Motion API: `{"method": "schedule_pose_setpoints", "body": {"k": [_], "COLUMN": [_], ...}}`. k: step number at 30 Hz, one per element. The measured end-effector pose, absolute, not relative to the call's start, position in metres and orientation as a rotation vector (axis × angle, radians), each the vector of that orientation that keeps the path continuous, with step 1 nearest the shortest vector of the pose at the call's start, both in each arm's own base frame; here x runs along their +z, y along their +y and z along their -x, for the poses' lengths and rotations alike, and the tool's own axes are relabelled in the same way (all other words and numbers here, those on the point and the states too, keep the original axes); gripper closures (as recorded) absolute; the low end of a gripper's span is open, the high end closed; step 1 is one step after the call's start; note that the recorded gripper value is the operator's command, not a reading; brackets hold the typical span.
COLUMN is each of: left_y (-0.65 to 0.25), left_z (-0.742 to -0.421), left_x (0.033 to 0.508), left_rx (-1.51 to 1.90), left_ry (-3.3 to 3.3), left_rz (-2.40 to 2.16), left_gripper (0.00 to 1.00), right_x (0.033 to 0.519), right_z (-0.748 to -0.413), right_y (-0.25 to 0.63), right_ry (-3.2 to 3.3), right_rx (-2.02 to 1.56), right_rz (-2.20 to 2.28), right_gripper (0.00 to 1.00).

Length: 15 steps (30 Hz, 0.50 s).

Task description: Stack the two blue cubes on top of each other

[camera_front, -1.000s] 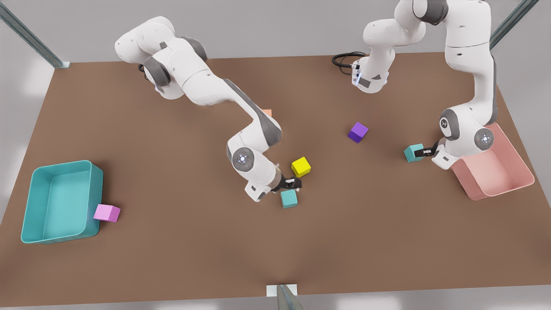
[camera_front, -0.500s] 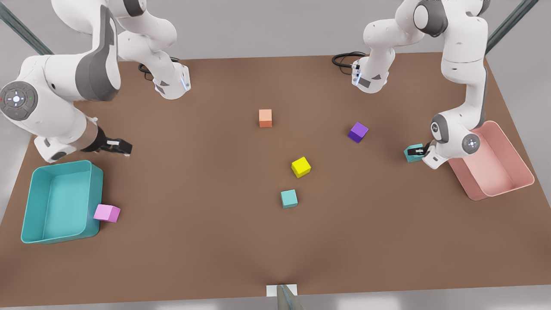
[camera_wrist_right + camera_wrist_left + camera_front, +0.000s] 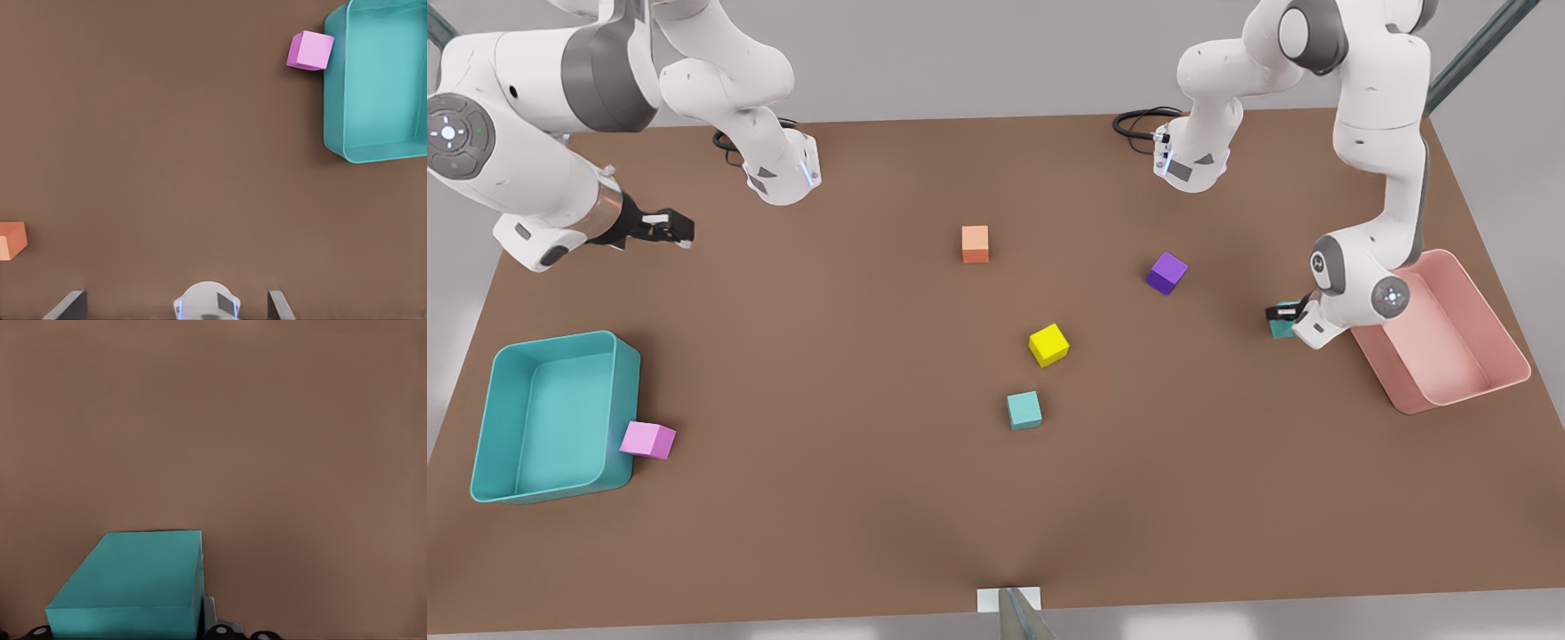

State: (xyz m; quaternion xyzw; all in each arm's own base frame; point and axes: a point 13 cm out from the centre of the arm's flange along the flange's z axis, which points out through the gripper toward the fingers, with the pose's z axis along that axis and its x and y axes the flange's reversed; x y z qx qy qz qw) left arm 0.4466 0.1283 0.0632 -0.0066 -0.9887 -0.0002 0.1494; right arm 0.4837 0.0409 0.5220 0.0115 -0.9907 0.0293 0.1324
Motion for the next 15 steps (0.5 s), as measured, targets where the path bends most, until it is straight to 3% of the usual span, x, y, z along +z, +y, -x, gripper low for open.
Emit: {"method": "schedule_pose_setpoints", "body": {"k": [2, 4, 6, 8, 11, 15], "left_y": [0.114, 0.066, -0.043, -0.161, -0.317, -0.431], "left_z": [-0.468, -0.516, -0.573, -0.603, -0.607, -0.589], "left_x": [0.080, 0.114, 0.159, 0.185, 0.189, 0.161], "left_rx": [-0.012, -0.041, -0.025, 0.030, 0.084, 0.099], "left_ry": [-2.885, -2.950, -2.999, -3.008, -2.985, -2.973], "left_rz": [0.067, 0.199, 0.409, 0.568, 0.692, 0.636], "left_gripper": [0.51, 0.50, 0.50, 0.50, 0.50, 0.50], "right_x": [0.520, 0.519, 0.519, 0.519, 0.519, 0.518], "right_z": [-0.482, -0.481, -0.480, -0.480, -0.480, -0.481], "right_y": [0.039, 0.038, 0.037, 0.036, 0.037, 0.039], "right_ry": [-2.863, -2.856, -2.853, -2.852, -2.853, -2.858], "right_rx": [0.083, 0.082, 0.081, 0.081, 0.082, 0.083], "right_rz": [-0.041, -0.049, -0.057, -0.066, -0.080, -0.101], "right_gripper": [0.00, 0.00, 0.00, 0.00, 0.00, 0.00]}}
